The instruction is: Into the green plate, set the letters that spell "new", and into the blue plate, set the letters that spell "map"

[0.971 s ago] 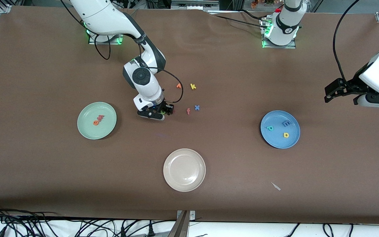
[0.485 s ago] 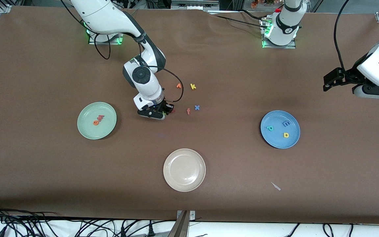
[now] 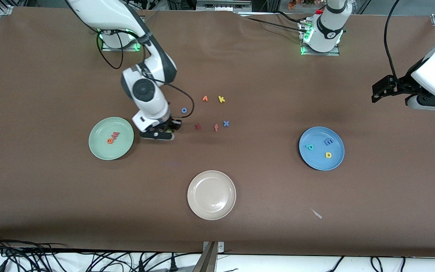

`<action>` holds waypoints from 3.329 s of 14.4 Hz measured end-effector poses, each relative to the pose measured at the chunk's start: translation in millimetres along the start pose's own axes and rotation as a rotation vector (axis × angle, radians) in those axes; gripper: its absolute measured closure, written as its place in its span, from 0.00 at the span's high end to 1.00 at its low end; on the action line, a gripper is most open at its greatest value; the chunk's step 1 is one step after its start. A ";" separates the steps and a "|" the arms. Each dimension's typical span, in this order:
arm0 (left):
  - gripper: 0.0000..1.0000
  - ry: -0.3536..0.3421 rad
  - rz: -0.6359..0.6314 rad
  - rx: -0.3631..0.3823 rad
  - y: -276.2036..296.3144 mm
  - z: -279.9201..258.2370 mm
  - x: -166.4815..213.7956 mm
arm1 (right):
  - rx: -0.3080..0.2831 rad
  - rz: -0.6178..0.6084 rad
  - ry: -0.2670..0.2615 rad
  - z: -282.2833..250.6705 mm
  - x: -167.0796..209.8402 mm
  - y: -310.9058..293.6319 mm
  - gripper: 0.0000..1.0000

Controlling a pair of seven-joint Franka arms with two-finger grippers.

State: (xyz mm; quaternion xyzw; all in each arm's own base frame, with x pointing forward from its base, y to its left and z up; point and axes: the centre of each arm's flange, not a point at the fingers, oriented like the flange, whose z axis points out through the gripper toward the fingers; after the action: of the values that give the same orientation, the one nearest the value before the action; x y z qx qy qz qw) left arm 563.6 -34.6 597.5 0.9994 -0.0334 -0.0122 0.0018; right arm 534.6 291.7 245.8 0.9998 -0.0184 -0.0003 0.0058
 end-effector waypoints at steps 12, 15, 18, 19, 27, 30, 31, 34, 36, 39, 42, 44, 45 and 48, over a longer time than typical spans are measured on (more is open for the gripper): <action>1.00 -0.001 0.001 0.000 0.7 0.0 -0.1 | -0.020 -0.142 -0.072 -63.5 5.4 198.3 0.63; 1.00 -0.001 0.002 0.000 0.9 0.0 -0.1 | -0.015 -0.143 -0.050 -109.0 14.5 195.4 0.92; 1.00 -0.001 0.002 0.000 1.0 0.1 -0.1 | -0.014 -0.141 -0.052 -187.8 31.1 192.2 1.00; 1.00 -0.001 0.002 0.000 1.0 0.1 -0.1 | -0.012 -0.140 -0.041 -216.9 36.4 191.2 1.00; 1.00 -0.001 0.003 0.000 1.4 0.1 -0.1 | -0.018 -0.133 -0.032 -285.9 69.0 187.1 1.00; 1.00 -0.001 0.003 0.000 1.8 0.1 -0.1 | -0.023 -0.133 -0.052 -282.4 73.8 194.5 1.00; 1.00 -0.001 0.004 0.000 2.0 0.1 -0.1 | -0.024 -0.136 -0.055 -283.8 74.7 201.2 1.00; 1.00 -0.001 0.004 0.000 2.1 0.1 -0.1 | -0.023 -0.137 -0.043 -302.8 76.9 215.4 1.00; 1.00 -0.001 0.004 0.000 2.2 0.1 -0.1 | -0.021 -0.138 -0.031 -310.3 77.6 214.8 1.00; 1.00 -0.001 0.005 0.000 2.7 0.1 -0.1 | -0.022 -0.139 -0.033 -309.3 77.9 213.8 1.00; 1.00 -0.001 0.007 0.000 3.6 0.1 -0.1 | -0.022 -0.142 -0.035 -307.8 78.2 212.1 1.00; 1.00 -0.001 0.008 0.000 4.2 0.1 -0.1 | -0.022 -0.143 -0.035 -307.7 78.2 211.7 1.00; 1.00 -0.001 0.008 0.000 4.5 0.1 -0.1 | -0.022 -0.143 -0.035 -307.6 78.2 211.6 1.00; 1.00 -0.001 0.009 0.000 4.8 0.1 -0.1 | -0.022 -0.143 -0.036 -307.5 78.2 211.5 1.00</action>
State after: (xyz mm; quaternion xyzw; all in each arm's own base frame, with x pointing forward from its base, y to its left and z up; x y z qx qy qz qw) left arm 563.2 -39.4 597.5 0.9992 -0.0378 -0.0126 0.0018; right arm 605.3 81.0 555.7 0.9983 0.0528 -0.0187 0.0163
